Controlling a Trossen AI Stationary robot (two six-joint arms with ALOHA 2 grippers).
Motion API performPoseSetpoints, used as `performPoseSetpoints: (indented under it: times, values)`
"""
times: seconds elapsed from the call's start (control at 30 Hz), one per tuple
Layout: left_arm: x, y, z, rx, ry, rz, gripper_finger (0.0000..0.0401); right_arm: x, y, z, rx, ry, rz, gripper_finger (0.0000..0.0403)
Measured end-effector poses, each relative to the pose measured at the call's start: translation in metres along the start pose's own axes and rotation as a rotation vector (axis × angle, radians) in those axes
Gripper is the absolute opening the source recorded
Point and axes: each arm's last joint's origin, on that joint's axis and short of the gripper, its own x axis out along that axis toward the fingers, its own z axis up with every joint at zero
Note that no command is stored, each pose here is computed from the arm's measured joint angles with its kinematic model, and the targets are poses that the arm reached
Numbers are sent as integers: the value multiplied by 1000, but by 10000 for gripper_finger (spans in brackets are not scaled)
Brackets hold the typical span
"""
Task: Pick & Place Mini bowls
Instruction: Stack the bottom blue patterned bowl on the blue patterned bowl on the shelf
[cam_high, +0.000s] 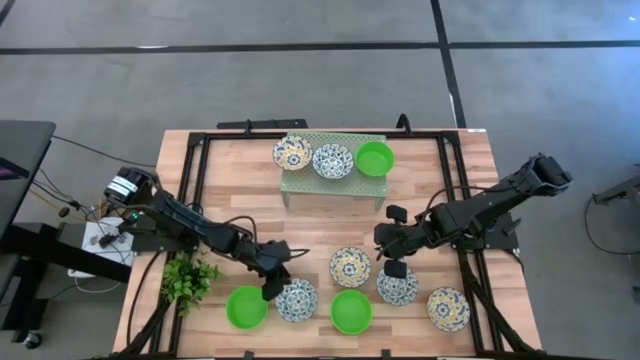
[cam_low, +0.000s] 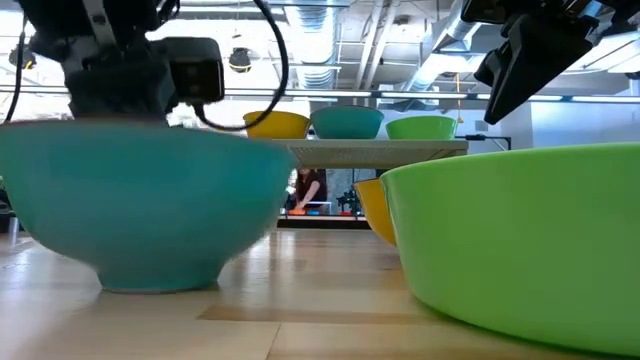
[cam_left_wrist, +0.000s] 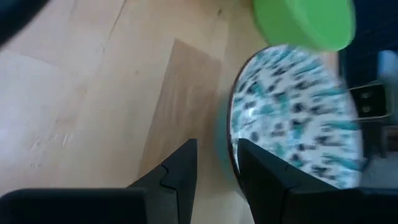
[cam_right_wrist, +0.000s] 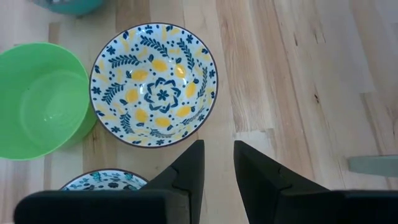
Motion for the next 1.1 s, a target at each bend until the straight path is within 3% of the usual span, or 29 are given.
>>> performPoseSetpoints:
  times: [0.27,0.4,0.5,0.6,0.8,1.1]
  values:
    - [10,2,-5,16,50,4,109,0,0,0,-51,0,-1,81]
    - [12,2,-6,45,52,9,75,0,0,1,-52,-11,3,81]
    - [11,3,-4,62,36,20,34,0,3,7,-131,-75,27,81]
    - [7,3,1,60,-13,42,13,-2,8,19,-246,-199,58,81]
    - [-13,3,17,29,-138,69,23,-7,13,38,-429,-400,137,95]
    - [-44,21,49,-5,-335,150,20,32,8,57,-590,-466,164,169]
